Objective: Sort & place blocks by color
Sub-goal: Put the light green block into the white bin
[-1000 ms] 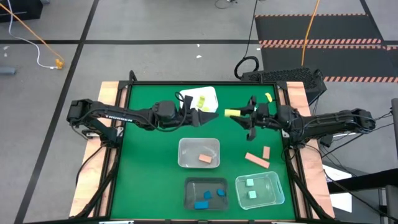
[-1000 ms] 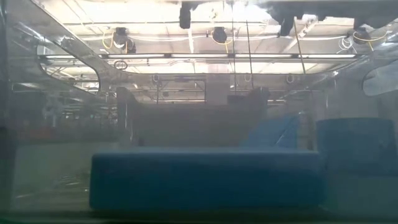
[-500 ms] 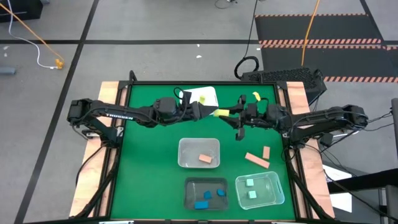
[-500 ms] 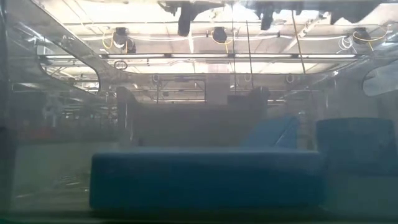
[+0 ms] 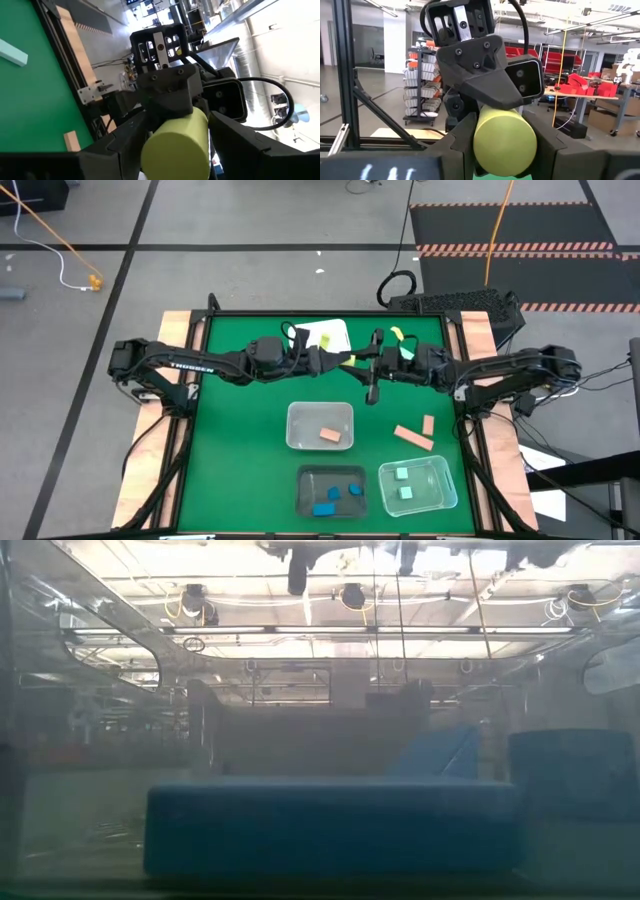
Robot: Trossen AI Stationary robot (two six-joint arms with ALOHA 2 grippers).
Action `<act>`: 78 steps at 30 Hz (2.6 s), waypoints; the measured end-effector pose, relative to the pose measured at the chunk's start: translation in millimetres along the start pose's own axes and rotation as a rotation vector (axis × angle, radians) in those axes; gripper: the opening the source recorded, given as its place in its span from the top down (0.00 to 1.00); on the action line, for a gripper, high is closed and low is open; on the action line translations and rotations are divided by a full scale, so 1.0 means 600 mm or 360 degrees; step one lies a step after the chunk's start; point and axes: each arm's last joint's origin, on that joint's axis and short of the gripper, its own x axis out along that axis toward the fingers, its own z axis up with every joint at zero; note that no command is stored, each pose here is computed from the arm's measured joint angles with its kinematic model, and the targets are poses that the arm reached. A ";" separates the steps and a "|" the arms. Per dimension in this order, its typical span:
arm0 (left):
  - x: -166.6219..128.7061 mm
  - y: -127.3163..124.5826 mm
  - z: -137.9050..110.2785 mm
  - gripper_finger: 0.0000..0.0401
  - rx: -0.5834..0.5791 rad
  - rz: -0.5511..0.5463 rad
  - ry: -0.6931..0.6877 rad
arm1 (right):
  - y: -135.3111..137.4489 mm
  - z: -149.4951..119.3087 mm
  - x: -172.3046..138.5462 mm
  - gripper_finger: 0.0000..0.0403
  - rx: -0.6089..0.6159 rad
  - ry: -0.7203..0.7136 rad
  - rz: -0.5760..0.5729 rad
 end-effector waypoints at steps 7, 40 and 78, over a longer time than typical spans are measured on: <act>0.000 0.000 0.000 0.64 0.0009 0.0001 0.0005 | 0.000 -0.001 0.003 0.73 -0.0012 0.0008 -0.0002; -0.001 -0.005 0.081 0.68 0.0268 -0.0252 -0.0225 | -0.006 0.020 -0.033 0.32 0.0453 0.0169 -0.0094; -0.076 0.187 0.151 0.68 0.1013 0.1483 0.0463 | -0.117 -0.125 -0.081 0.32 0.1100 0.1028 -0.1460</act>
